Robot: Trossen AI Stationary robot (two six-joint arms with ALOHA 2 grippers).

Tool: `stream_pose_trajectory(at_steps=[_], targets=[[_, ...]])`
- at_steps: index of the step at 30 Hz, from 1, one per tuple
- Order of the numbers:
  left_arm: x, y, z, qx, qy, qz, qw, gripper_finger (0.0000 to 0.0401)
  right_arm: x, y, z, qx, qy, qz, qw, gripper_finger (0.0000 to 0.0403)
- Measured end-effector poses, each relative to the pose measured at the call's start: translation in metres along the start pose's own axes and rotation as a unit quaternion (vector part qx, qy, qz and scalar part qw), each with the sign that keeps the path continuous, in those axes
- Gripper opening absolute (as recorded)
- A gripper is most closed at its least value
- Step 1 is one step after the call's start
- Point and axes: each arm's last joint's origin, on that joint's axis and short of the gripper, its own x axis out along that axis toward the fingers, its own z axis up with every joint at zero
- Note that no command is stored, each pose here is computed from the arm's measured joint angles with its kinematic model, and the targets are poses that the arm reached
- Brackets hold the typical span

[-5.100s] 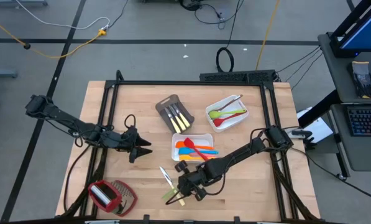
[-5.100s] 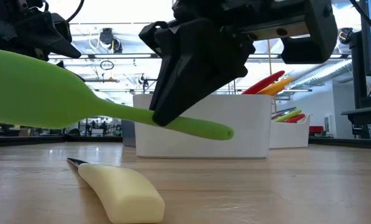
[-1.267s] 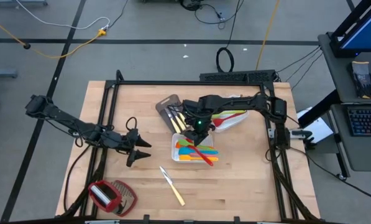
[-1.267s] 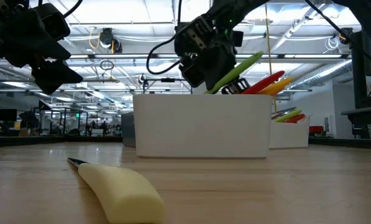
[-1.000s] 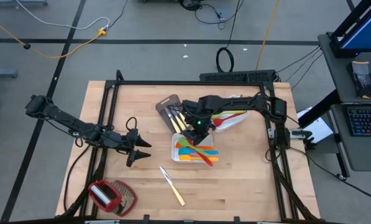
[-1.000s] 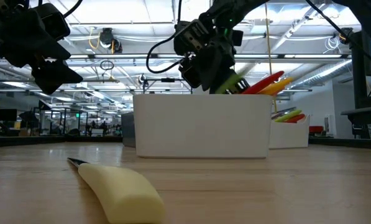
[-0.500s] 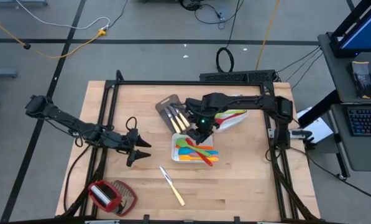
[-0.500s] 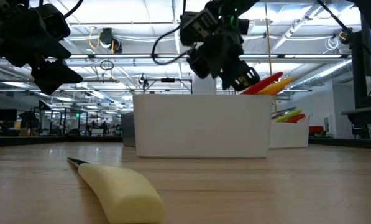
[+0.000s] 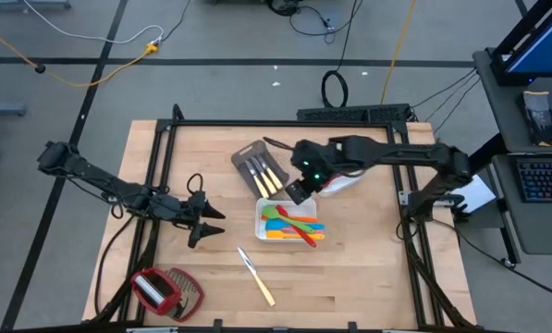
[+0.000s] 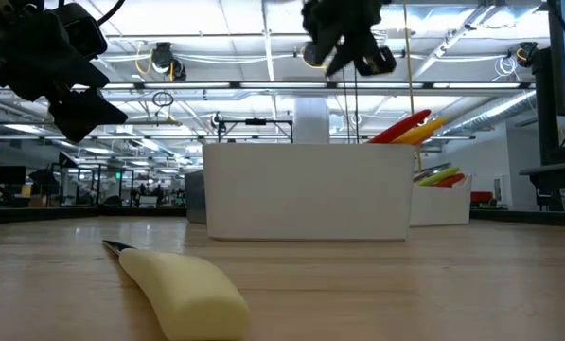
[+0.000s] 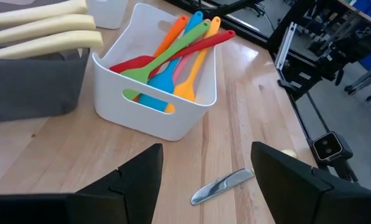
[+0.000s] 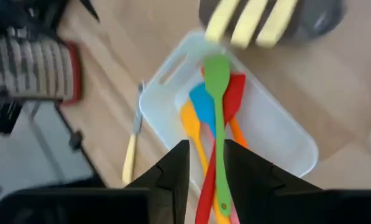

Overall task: Pick & Place Kitchen Items
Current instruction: Put the yellow knife into the black bin

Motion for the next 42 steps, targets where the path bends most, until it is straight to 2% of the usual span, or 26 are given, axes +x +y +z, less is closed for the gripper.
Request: stream_pose_trajectory(at_steps=[7, 11, 13, 20, 25, 32, 37, 42], targets=[[0.0, -0.002, 0.004, -0.008, -0.02, -0.012, 1.0, 0.025, -0.035, 0.027, -0.036, -0.021, -0.114, -0.021, 0.993, 0.0089], [-0.001, -0.005, 0.009, -0.059, -0.049, -0.018, 0.997, 0.025, -0.044, 0.041, -0.057, -0.054, -0.153, -0.026, 0.986, 0.0089], [-0.001, -0.006, 0.01, -0.066, -0.056, -0.024, 0.996, 0.025, -0.047, 0.045, -0.064, -0.071, -0.165, -0.029, 0.983, 0.0089], [-0.004, -0.019, 0.015, -0.076, -0.078, -0.095, 0.989, 0.025, -0.052, 0.05, -0.077, -0.199, -0.164, -0.041, 0.965, 0.0089], [-0.006, -0.021, 0.017, -0.131, -0.121, -0.057, 0.982, 0.025, -0.057, 0.045, -0.083, -0.276, -0.143, -0.069, 0.948, 0.0089], [-0.008, -0.028, 0.027, -0.138, -0.178, -0.005, 0.974, 0.025, -0.072, 0.038, -0.098, -0.348, -0.127, -0.086, 0.925, 0.0089], [0.005, -0.038, 0.037, -0.133, -0.177, 0.022, 0.975, 0.025, -0.085, 0.019, -0.116, -0.367, -0.166, -0.095, 0.91, 0.0089], [0.03, -0.053, 0.045, -0.133, -0.145, 0.048, 0.979, 0.025, -0.094, -0.009, -0.134, -0.364, -0.199, -0.063, 0.908, 0.0089]])
